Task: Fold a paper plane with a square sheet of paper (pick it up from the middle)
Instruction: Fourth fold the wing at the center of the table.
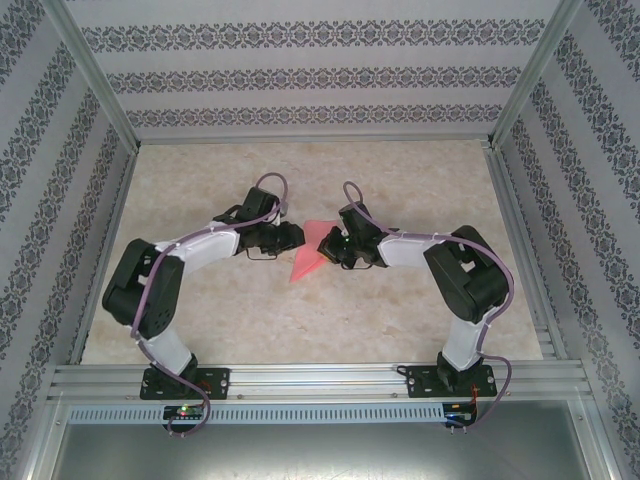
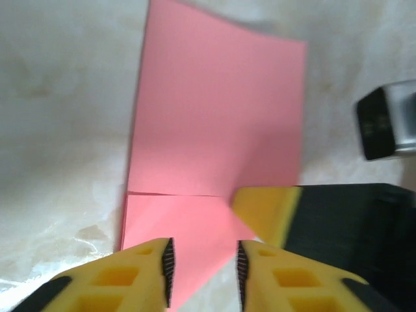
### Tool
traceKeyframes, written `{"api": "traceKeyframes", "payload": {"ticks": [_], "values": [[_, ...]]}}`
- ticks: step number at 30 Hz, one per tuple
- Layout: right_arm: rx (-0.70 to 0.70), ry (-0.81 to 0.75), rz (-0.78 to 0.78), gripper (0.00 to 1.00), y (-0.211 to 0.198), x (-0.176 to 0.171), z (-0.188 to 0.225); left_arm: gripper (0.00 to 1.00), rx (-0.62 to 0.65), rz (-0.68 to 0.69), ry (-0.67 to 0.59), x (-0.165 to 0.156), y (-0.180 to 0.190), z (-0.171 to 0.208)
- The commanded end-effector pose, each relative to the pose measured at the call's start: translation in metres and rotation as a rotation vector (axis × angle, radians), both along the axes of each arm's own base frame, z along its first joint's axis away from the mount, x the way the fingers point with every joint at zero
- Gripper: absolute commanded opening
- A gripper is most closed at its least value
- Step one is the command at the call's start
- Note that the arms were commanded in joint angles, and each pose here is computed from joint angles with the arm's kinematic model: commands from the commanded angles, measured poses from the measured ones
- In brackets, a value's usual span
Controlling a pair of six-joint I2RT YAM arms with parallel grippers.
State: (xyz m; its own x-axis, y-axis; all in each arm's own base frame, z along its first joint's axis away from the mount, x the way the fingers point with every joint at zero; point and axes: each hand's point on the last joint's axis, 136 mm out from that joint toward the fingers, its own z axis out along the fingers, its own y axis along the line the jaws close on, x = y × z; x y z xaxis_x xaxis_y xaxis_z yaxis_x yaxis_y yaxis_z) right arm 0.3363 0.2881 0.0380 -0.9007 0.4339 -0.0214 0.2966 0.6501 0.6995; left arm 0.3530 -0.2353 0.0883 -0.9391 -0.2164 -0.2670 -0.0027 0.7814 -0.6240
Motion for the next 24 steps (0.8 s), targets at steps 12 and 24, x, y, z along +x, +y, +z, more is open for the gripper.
{"api": "traceKeyframes", "payload": {"ticks": [12, 24], "values": [[-0.207, -0.106, -0.143, 0.0, -0.062, -0.009, 0.058, 0.82, -0.005, -0.091, -0.23, -0.012, 0.007, 0.036], [-0.17, -0.144, -0.197, 0.0, -0.043, 0.017, 0.094, 1.0, 0.049, -0.087, -0.396, -0.015, 0.018, 0.054]]}}
